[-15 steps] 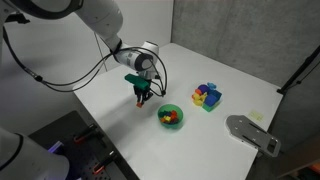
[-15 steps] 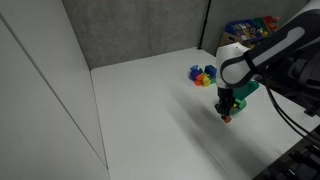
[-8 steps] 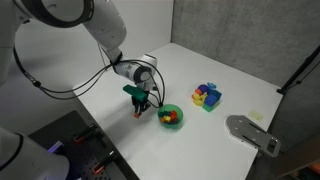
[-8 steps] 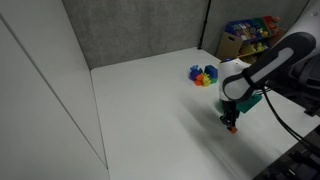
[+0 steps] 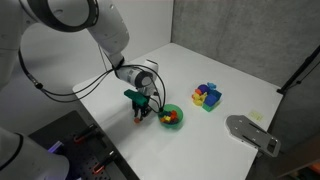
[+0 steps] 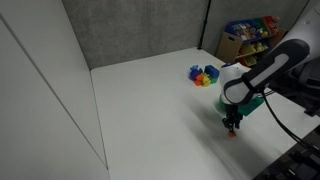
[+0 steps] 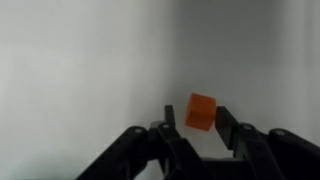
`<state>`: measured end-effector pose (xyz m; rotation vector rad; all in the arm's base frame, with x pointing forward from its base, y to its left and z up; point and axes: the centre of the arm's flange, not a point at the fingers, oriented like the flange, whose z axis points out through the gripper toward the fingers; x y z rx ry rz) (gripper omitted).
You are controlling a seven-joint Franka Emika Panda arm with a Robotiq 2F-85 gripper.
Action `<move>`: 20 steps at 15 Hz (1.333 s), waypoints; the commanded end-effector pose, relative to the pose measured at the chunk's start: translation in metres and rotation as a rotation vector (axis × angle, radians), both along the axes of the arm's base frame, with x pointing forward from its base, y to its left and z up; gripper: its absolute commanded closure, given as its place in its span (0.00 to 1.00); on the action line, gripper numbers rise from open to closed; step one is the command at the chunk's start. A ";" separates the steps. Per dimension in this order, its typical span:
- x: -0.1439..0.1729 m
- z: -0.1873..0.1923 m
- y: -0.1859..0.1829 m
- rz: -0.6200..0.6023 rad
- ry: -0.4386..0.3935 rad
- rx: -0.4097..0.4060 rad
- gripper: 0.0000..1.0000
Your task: Pick up one small orange block from the green bowl and put it on the table
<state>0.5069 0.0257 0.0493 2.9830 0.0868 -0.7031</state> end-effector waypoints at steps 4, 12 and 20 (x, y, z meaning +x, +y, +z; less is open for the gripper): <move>0.008 0.024 0.002 0.001 -0.008 -0.025 0.00; 0.027 0.113 0.003 -0.012 -0.082 -0.008 0.00; 0.032 0.228 -0.011 -0.058 -0.251 -0.004 0.00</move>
